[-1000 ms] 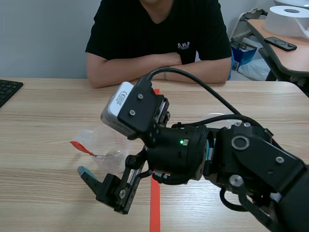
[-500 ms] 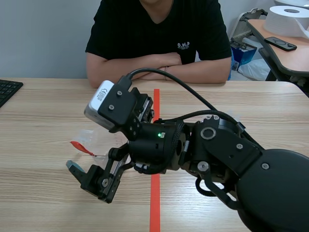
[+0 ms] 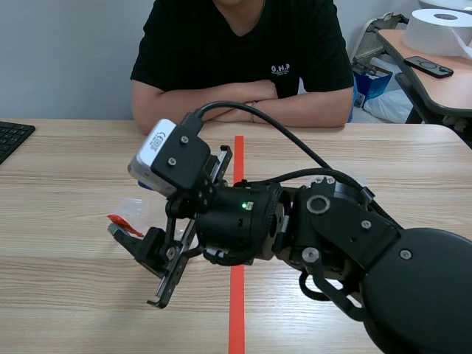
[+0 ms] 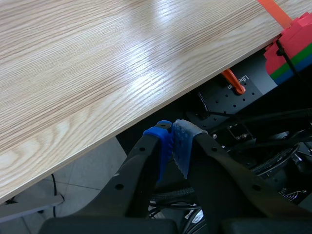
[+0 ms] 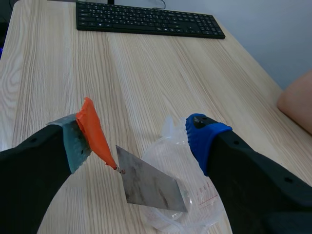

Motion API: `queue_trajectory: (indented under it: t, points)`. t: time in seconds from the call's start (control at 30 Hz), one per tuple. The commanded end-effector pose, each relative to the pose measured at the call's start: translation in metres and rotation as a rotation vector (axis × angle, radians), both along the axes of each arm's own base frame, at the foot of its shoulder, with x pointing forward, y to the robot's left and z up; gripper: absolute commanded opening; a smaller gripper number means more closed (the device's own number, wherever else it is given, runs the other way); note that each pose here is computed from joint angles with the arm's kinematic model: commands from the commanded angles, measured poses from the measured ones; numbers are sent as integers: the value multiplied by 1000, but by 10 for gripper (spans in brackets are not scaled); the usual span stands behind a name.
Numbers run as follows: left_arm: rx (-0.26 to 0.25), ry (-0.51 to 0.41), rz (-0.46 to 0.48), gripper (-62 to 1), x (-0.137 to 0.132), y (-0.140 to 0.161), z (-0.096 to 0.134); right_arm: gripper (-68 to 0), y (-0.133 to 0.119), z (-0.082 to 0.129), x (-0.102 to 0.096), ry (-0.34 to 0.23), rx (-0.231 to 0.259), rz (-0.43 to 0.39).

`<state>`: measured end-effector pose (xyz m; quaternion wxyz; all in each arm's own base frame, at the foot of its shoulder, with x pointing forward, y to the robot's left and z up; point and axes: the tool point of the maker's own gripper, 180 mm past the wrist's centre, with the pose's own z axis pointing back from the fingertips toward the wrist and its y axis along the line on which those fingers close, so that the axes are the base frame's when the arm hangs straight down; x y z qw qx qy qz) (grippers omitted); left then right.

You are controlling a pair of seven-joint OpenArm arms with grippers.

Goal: Do the redox reaction experiment.
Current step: 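Lift the metal plate out of the left beaker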

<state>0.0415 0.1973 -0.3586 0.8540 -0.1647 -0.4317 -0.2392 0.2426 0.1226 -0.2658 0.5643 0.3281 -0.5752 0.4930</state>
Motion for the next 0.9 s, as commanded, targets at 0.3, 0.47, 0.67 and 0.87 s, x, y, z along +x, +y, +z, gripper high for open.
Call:
queue_trajectory:
  t: [0.3,0.47,0.67,0.87]
  points:
    - [-18,-17,4,-578,2,-3,5,-465,-2,23,7,-56,65,3]
    - [-17,-17,4,-578,2,-3,5,-568,-8,27,11,-67,85,-8]
    - [-17,-17,4,-578,2,-3,5,-660,-15,30,18,-78,88,-27]
    - [-17,-17,4,-578,2,-3,5,-660,-21,50,31,-135,114,-45]
